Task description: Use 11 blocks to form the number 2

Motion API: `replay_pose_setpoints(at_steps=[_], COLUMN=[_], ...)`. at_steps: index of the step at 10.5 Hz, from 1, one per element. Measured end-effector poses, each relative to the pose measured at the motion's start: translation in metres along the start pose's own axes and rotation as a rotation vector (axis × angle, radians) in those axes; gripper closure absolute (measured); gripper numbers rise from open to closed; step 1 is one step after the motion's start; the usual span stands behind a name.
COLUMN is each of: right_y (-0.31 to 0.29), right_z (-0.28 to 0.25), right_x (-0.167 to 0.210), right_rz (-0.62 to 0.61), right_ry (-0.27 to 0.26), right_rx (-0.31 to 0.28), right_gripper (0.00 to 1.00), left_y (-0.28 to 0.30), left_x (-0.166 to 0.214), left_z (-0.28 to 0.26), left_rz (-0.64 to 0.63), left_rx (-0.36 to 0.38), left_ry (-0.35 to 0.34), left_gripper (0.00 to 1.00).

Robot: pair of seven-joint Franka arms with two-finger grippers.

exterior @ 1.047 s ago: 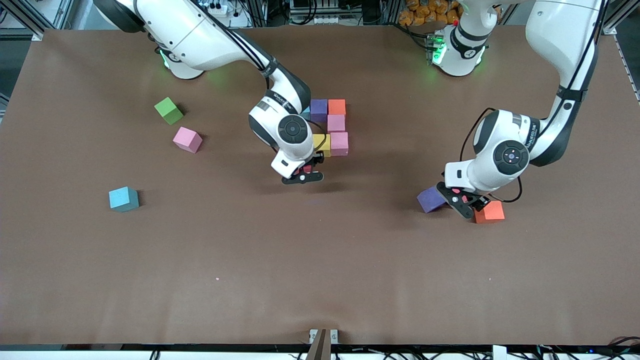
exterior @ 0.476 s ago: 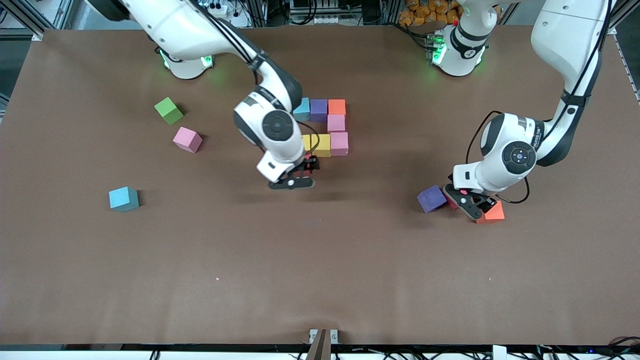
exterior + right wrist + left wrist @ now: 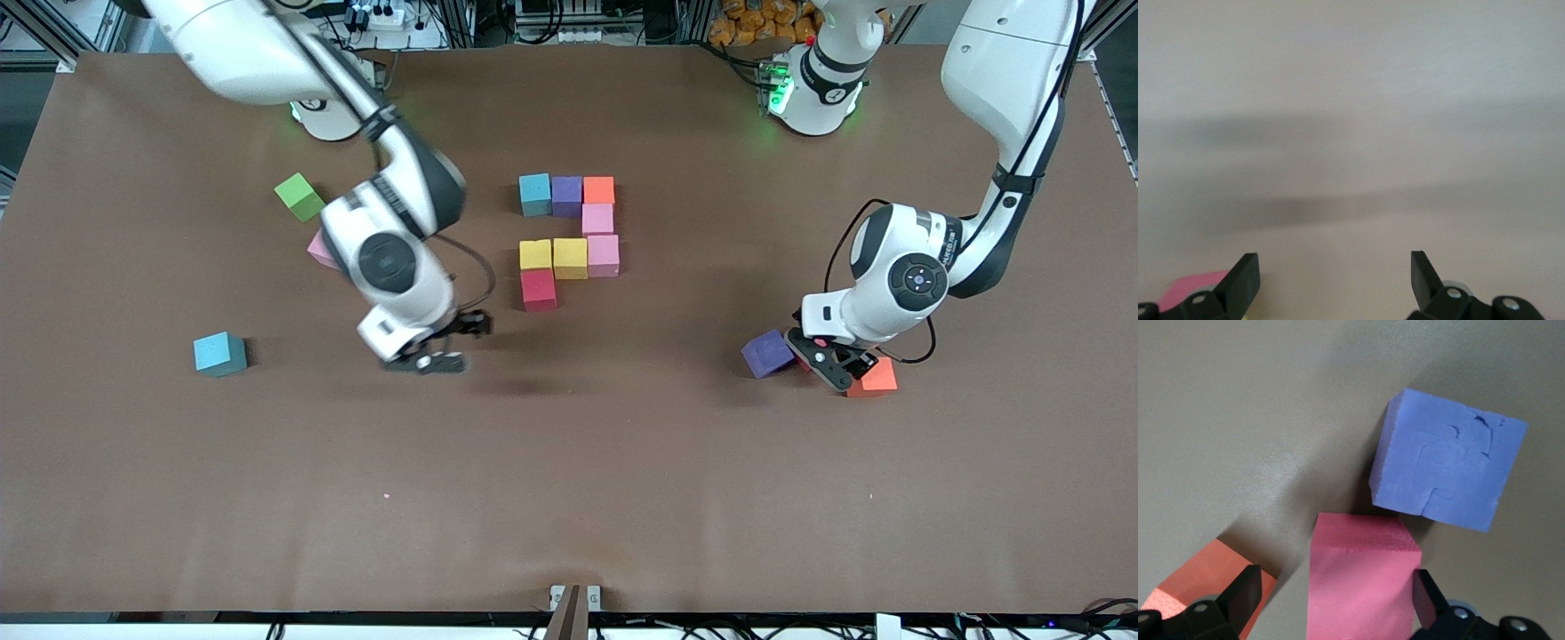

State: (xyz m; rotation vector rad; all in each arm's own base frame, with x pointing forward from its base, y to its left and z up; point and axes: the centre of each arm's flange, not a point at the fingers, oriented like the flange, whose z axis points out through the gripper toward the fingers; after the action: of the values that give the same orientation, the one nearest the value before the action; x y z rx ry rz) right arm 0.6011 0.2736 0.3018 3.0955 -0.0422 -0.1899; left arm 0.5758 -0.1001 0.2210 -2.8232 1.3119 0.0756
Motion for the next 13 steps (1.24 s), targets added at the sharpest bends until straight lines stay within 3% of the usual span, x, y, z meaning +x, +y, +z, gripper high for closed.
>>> replay_pose_setpoints(at_steps=[4,9,11,13], right_y=[0.163,0.286,0.302,0.309], right_z=[-0.001,0.009,0.019,0.038], right_x=[0.045,0.043,0.036,0.022], right_rz=[-0.067,-0.256,-0.323,-0.393], right_ry=[-0.073,-0.1,-0.076,-0.014], right_rx=[0.009,0.045,0.016,-0.048], right_gripper=[0.0,0.0,0.0,0.0], left_y=[-0.003,0.003,0.005,0.005], left_x=[0.0,-0.002,-0.001,0.0], left_z=[-0.012,-0.012,-0.006,-0.002], left_rz=[0.021,0.029,0.033,0.034], left_rx=[0.015,0.001,-0.006,-0.008], left_ry=[0.007,-0.02,-0.023,-0.021], left_gripper=[0.0,0.0,0.0,0.0])
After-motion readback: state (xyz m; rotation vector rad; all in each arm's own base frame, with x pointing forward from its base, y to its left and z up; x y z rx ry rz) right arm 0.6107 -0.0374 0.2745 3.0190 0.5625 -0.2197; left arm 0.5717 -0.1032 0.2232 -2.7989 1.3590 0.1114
